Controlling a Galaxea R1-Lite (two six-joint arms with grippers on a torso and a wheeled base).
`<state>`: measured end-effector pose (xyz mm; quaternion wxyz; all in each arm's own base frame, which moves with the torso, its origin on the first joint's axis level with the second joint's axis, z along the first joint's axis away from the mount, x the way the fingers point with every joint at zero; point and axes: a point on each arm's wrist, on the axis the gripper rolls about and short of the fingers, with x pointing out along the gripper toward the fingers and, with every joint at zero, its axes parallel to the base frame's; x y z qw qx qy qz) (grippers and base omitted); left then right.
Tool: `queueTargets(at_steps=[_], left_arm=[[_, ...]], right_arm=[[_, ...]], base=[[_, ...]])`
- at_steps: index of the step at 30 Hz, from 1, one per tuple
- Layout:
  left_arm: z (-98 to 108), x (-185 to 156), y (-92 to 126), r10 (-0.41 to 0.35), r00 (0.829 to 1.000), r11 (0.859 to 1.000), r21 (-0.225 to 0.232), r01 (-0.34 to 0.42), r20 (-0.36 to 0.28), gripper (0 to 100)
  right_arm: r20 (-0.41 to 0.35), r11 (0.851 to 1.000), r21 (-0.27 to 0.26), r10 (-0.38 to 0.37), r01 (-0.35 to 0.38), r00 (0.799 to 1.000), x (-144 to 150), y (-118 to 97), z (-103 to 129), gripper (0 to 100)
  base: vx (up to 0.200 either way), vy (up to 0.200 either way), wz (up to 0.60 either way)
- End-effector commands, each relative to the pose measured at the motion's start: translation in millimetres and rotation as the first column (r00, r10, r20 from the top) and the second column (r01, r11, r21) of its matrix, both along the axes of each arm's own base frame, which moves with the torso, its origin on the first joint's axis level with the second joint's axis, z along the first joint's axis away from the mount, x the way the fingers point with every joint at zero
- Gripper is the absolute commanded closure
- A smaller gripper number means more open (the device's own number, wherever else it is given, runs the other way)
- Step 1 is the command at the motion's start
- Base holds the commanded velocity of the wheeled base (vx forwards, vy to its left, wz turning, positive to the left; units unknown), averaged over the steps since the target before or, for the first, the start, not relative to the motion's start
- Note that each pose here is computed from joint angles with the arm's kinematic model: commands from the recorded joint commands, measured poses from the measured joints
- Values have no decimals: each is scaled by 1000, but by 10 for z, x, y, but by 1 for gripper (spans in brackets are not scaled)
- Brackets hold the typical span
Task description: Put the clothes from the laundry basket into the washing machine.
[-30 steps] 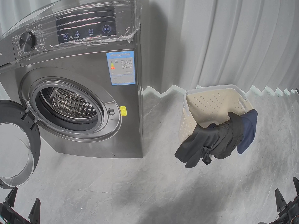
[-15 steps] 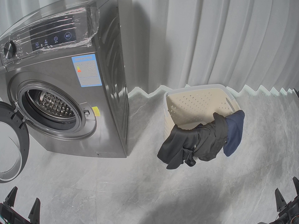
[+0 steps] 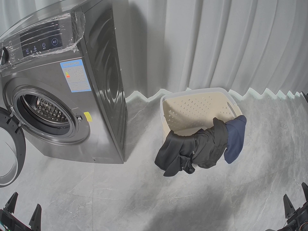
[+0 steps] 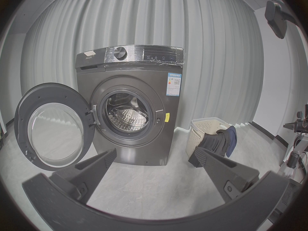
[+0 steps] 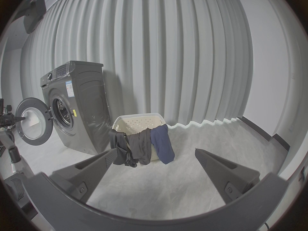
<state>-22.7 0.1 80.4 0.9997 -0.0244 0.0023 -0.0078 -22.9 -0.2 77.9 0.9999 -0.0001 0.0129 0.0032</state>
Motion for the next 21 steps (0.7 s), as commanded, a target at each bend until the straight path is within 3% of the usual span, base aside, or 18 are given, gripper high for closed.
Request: queueTargets(at_steps=[1,14,21], left_arm=[[-45,-2,0,0,1000,1000,0,0,1,0],[-45,-2,0,0,1000,1000,0,0,1,0],[-43,-2,0,0,1000,1000,0,0,3,0]], right_arm=[[7,1000,0,1,-1,1000,-6,0,-27,0],[7,1000,0,1,-1,1000,-6,0,-27,0],[7,1000,0,1,-1,1000,-6,0,-27,0]], base=[[0,-200,0],[0,-200,0],[0,0,0]])
